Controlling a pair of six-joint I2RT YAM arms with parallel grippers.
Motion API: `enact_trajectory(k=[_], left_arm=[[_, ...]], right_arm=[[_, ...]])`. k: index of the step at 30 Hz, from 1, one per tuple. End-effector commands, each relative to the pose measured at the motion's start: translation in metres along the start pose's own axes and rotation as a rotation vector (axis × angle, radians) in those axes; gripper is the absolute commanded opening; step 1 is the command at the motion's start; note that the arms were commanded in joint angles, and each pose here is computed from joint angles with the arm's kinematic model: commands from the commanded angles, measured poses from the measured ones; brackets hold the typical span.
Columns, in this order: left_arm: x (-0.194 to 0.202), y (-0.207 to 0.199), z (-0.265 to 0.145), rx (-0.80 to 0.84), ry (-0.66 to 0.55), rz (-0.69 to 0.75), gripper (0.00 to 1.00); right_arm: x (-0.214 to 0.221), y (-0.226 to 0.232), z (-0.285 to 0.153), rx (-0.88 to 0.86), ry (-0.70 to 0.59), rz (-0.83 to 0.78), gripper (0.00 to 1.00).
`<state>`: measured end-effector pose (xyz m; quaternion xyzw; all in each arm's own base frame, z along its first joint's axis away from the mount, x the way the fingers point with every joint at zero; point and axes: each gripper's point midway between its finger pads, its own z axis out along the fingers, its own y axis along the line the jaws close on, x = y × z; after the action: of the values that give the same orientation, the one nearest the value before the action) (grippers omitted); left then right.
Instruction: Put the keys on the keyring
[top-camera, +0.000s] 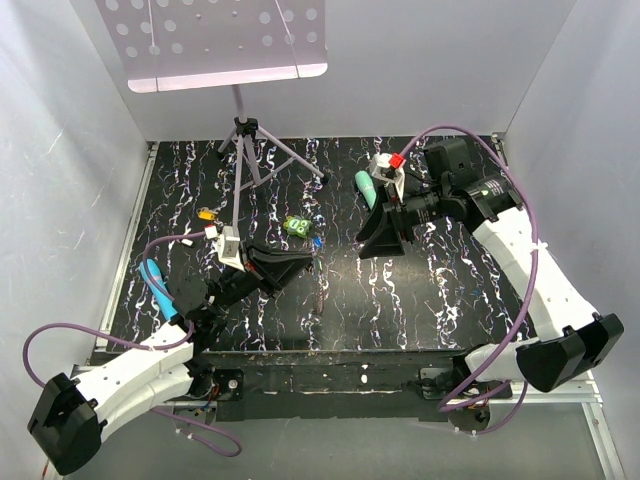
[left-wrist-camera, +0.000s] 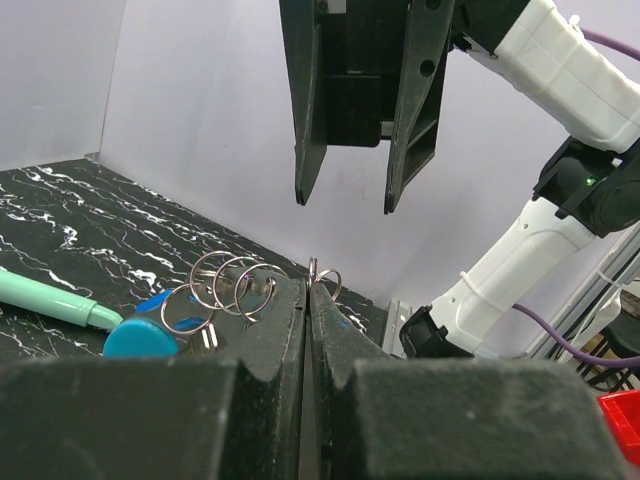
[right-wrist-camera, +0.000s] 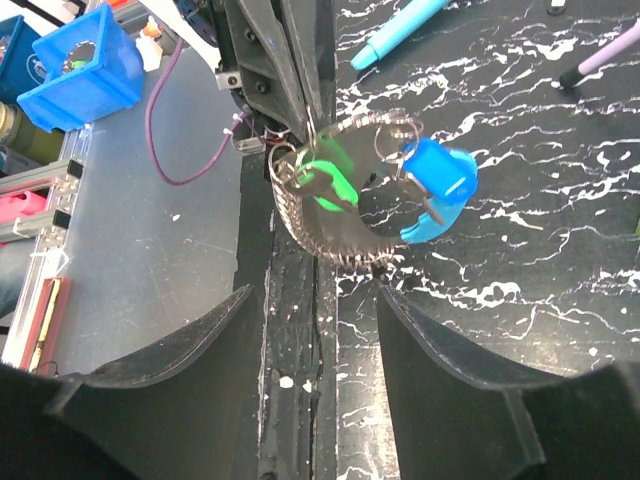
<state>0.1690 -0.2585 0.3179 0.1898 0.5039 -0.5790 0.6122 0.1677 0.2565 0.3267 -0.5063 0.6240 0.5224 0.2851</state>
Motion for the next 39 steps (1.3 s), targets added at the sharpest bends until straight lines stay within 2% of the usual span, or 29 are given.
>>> enact_trajectory(k=[1,8,17,31,39], left_arm=[[-0.023,-0.011,0.008,0.034,-0.061,0.032,0.0],[-0.021,-0.009,0.008,0.031,-0.064,0.034,0.0],[-0.024,-0.012,0.012,0.041,-0.072,0.028,0.0],[-0.023,-0.016,0.015,0.062,-0.081,0.013,0.0],[-0.022,-0.017,0.015,0.062,-0.081,0.012,0.0]], right_arm=[[-0.028,0.001,0.0,0.012,-0.035,-0.049,0.59],[-0.041,0.0,0.002,0.011,-0.058,-0.002,0.6],[-0.031,-0.001,0.03,0.026,0.019,-0.033,0.58],[-0.033,-0.001,0.059,-0.027,0.069,-0.101,0.4],[-0.032,0.009,0.062,-0.066,0.069,-0.099,0.4]])
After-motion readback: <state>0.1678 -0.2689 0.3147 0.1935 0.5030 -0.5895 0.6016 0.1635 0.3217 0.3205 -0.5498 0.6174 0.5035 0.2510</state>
